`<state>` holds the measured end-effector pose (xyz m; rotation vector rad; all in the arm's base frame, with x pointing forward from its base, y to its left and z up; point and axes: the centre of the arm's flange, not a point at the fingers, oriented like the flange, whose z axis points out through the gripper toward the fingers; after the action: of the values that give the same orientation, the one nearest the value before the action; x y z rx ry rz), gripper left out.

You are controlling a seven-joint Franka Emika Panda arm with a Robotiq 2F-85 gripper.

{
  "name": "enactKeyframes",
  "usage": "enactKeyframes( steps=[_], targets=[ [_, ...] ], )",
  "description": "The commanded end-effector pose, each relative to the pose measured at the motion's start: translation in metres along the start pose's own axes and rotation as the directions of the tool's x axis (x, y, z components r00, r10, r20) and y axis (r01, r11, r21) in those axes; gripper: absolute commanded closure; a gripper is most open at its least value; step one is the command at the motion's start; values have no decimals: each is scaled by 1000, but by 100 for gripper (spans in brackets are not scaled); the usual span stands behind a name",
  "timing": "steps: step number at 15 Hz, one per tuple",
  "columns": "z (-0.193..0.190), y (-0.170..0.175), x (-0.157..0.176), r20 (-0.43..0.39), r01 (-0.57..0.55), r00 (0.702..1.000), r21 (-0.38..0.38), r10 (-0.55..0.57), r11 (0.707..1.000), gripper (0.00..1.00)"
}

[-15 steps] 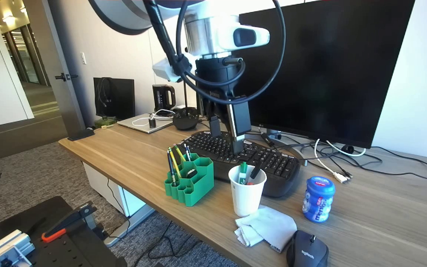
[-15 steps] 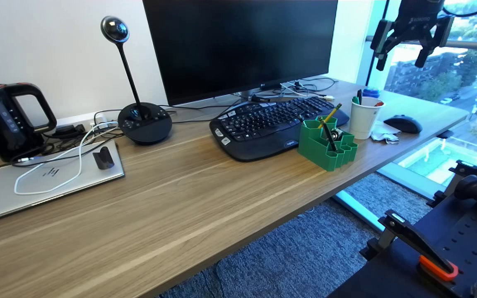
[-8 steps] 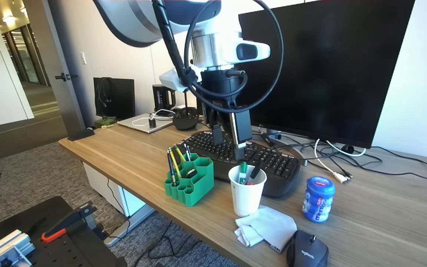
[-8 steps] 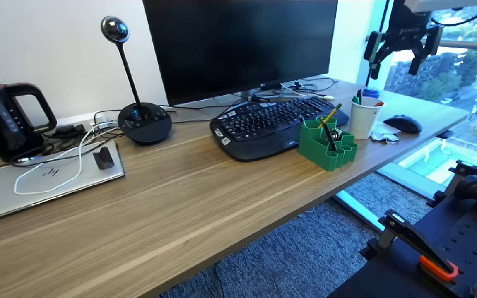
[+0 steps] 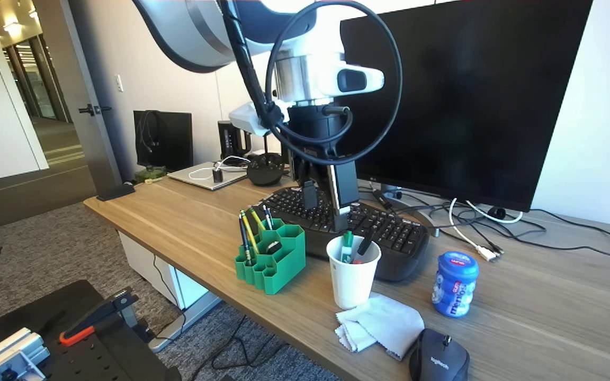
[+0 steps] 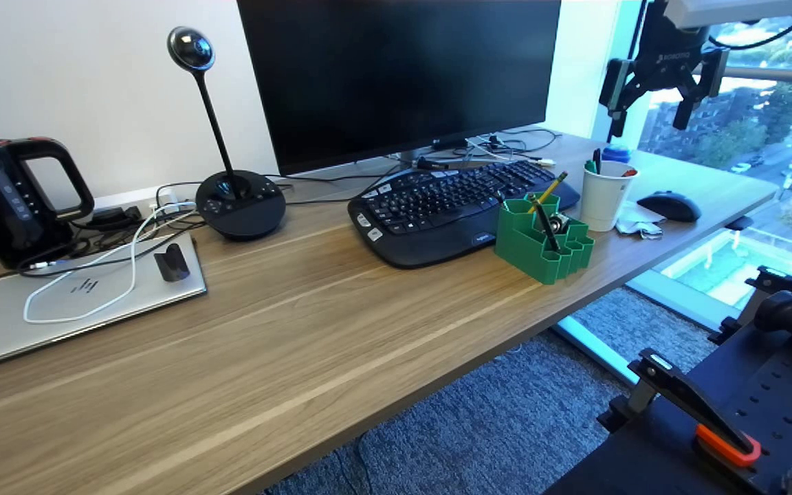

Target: Move the marker to the green rack

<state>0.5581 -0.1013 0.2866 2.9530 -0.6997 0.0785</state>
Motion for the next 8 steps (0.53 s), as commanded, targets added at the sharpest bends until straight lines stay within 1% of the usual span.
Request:
enactKeyframes(
  steps=[1, 2, 6, 8],
  targets=[
    [-6, 0, 8, -13, -18, 1000, -18, 18, 1000, 0],
    [-5, 1, 9, -48, -33, 998, -29, 32, 999, 0],
    [-9, 7, 17, -43, -99, 994, -29, 98, 995, 0],
    [-15, 9, 17, -24, -117, 993, 18, 118, 993, 0]
  ],
)
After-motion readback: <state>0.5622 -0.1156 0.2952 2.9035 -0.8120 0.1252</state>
